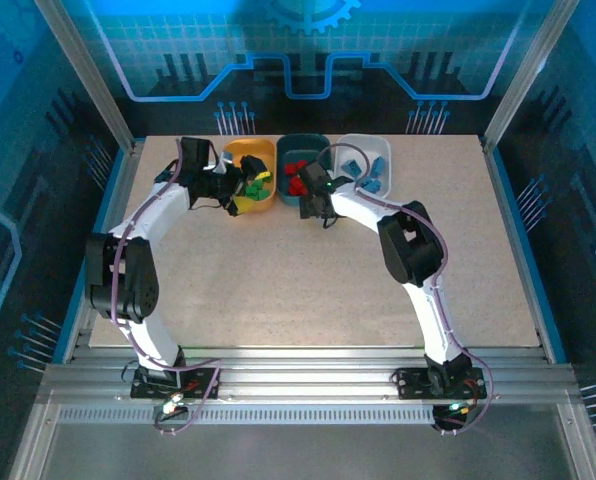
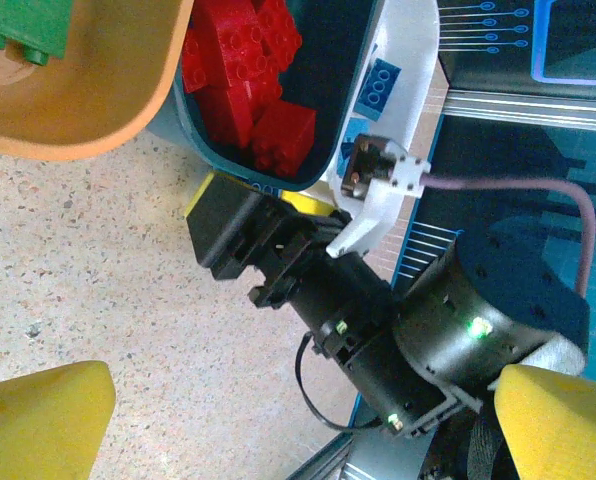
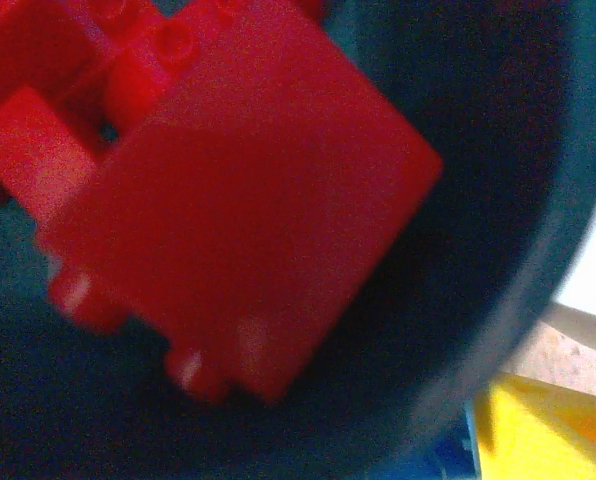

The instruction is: Sort the legos into containers by color

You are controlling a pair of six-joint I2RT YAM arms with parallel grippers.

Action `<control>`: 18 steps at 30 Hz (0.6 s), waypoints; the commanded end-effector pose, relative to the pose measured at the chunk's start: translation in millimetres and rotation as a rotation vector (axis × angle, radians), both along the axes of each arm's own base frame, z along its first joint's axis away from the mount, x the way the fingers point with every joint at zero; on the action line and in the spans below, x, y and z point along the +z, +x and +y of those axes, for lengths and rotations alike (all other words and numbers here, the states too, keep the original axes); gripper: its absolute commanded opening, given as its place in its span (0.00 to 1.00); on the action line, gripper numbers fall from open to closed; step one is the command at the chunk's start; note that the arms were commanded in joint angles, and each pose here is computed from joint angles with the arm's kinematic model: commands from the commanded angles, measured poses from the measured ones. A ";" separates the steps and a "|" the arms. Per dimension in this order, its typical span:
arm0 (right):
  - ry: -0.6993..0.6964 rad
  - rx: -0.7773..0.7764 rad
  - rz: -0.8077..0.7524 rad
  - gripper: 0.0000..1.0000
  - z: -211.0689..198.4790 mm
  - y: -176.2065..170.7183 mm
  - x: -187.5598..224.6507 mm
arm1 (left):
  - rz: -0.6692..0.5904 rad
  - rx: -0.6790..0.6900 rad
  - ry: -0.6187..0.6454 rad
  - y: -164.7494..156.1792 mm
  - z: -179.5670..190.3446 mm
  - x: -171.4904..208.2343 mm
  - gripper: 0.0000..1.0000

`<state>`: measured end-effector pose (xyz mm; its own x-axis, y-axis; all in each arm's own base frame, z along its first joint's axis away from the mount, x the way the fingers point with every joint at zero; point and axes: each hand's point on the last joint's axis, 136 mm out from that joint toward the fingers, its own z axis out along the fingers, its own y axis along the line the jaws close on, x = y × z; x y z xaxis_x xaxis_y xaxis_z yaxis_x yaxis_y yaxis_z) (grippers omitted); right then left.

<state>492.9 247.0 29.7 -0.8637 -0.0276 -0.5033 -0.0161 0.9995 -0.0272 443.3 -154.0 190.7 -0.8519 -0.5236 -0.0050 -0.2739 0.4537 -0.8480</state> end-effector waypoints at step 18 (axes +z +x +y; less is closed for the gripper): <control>-0.031 0.057 -0.040 0.56 -4.0 -50.0 29.7 | -0.051 -0.032 0.008 -0.5 -3.8 17.0 0.99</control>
<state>460.0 236.4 25.9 -0.8729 -0.0700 -0.4829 -0.0481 0.9972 -0.0576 444.3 -154.1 192.8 -0.8563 -0.5159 -0.0235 -0.2550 0.4621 -0.8494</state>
